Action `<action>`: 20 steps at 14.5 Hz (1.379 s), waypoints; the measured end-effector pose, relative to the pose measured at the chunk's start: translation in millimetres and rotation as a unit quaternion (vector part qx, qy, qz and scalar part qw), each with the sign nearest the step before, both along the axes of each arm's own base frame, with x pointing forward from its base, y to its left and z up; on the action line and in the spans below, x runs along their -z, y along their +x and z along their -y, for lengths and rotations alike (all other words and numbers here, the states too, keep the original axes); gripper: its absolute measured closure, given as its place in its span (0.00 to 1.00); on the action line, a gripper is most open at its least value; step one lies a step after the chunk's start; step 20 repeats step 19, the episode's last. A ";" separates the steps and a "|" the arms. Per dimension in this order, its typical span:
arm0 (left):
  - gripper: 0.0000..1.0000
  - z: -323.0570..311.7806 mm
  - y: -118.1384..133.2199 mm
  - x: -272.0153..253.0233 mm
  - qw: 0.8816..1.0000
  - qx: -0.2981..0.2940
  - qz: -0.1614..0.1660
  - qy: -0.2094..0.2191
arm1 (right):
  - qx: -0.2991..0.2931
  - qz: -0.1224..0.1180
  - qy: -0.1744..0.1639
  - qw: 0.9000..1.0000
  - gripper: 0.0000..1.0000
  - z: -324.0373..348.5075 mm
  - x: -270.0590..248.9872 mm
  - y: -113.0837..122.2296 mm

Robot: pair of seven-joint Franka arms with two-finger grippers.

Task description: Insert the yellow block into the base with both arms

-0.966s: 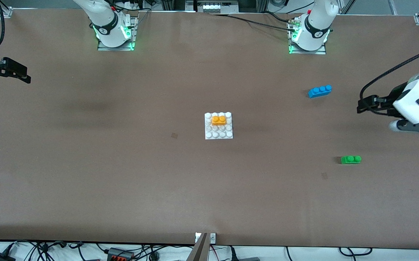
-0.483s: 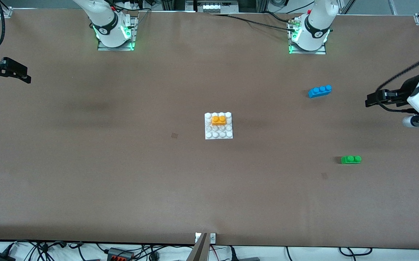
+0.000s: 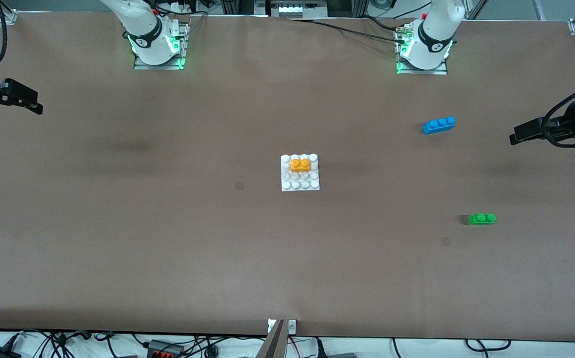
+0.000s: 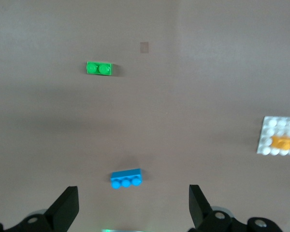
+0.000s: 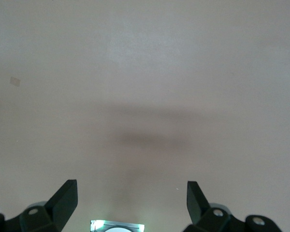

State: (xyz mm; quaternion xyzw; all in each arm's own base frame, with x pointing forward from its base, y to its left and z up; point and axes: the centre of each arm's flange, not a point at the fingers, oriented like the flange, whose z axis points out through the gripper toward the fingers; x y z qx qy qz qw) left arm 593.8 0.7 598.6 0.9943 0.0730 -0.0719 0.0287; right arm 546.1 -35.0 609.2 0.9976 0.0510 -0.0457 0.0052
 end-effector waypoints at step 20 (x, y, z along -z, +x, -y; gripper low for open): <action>0.00 11.4 -2.9 2.7 1.000 -0.001 -0.010 -0.001 | 0.000 0.001 0.000 1.000 0.00 -0.1 -0.1 0.2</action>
